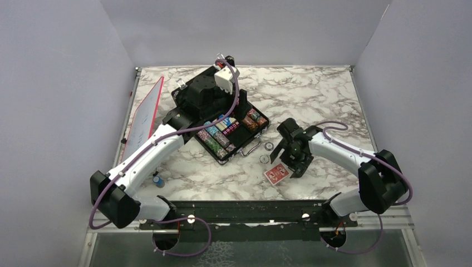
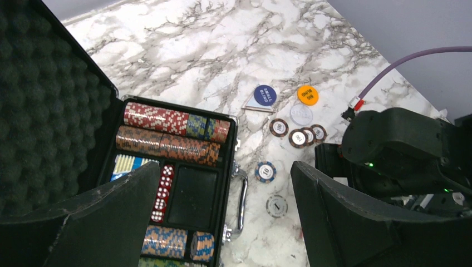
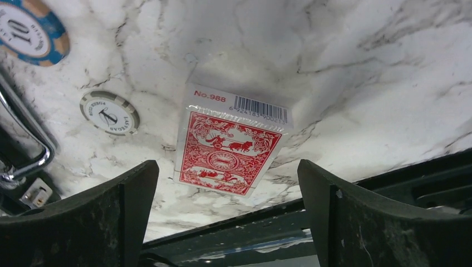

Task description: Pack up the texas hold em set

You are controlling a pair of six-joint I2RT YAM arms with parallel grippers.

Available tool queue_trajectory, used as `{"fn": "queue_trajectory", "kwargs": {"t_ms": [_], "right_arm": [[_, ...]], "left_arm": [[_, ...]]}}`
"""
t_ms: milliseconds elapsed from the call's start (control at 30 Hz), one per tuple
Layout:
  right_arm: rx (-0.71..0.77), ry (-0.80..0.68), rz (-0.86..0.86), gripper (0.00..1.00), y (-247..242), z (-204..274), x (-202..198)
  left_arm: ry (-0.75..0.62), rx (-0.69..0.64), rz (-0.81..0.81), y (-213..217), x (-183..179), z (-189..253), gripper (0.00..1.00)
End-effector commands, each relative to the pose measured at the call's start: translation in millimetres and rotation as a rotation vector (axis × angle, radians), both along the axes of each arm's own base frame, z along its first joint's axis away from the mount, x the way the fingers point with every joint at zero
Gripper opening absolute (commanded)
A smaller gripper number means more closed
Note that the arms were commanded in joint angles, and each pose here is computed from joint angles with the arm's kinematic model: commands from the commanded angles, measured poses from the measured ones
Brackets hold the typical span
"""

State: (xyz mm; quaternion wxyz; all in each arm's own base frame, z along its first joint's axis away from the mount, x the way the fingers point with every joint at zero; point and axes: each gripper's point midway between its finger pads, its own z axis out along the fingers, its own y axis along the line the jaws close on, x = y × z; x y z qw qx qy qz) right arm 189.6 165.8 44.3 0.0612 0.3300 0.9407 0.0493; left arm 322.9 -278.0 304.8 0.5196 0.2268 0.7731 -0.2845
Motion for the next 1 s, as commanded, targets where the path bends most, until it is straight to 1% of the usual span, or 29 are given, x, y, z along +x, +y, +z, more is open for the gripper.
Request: {"fn": "queue_trajectory", "kwargs": {"t_ms": [0, 267, 333, 400, 433, 600, 633, 667, 733, 800, 967], "right_arm": [[-0.051, 0.072, -0.264, 0.98, -4.4, -11.4, -6.8], [-0.096, 0.091, -0.384, 0.98, -8.4, -30.4, -3.1], [-0.119, 0.083, -0.403, 0.96, -12.0, -34.8, -1.0], [-0.138, 0.07, -0.407, 0.89, -15.2, -38.6, 1.5], [-0.143, 0.062, -0.404, 0.83, -16.4, -40.1, 2.7], [-0.141, -0.014, -0.35, 0.48, -18.7, -38.9, 14.3], [-0.138, -0.036, -0.327, 0.43, -17.4, -33.7, 19.6], [-0.132, -0.065, -0.31, 0.4, -14.2, -23.2, 29.0], [-0.133, -0.114, -0.28, 0.38, -10.2, -1.7, 44.1], [-0.129, -0.166, -0.243, 0.39, -4.3, 23.1, 60.1], [-0.056, -0.291, -0.154, 0.4, 27.7, 73.7, 98.7]], "left_arm": [[-0.029, -0.039, -0.003, 9.2, -16.0, 10.5, 0.91], [-0.035, -0.04, -0.022, 20.5, -35.7, 11.1, 0.91], [-0.042, -0.034, -0.023, 22.8, -37.8, 12.0, 0.91], [-0.052, -0.029, -0.025, 24.5, -39.0, 13.9, 0.91], [-0.056, -0.026, -0.025, 25.5, -39.6, 14.1, 0.91], [-0.075, -0.014, 0.003, 30.3, -36.0, 17.0, 0.91], [-0.076, -0.013, 0.015, 31.2, -33.8, 18.0, 0.91], [-0.078, -0.014, 0.036, 33.2, -31.1, 20.4, 0.91], [-0.079, -0.017, 0.071, 36.3, -26.0, 24.7, 0.91], [-0.082, -0.025, 0.113, 40.0, -20.5, 32.4, 0.91], [-0.093, -0.054, 0.237, 52.8, -6.8, 61.0, 0.91]]}}
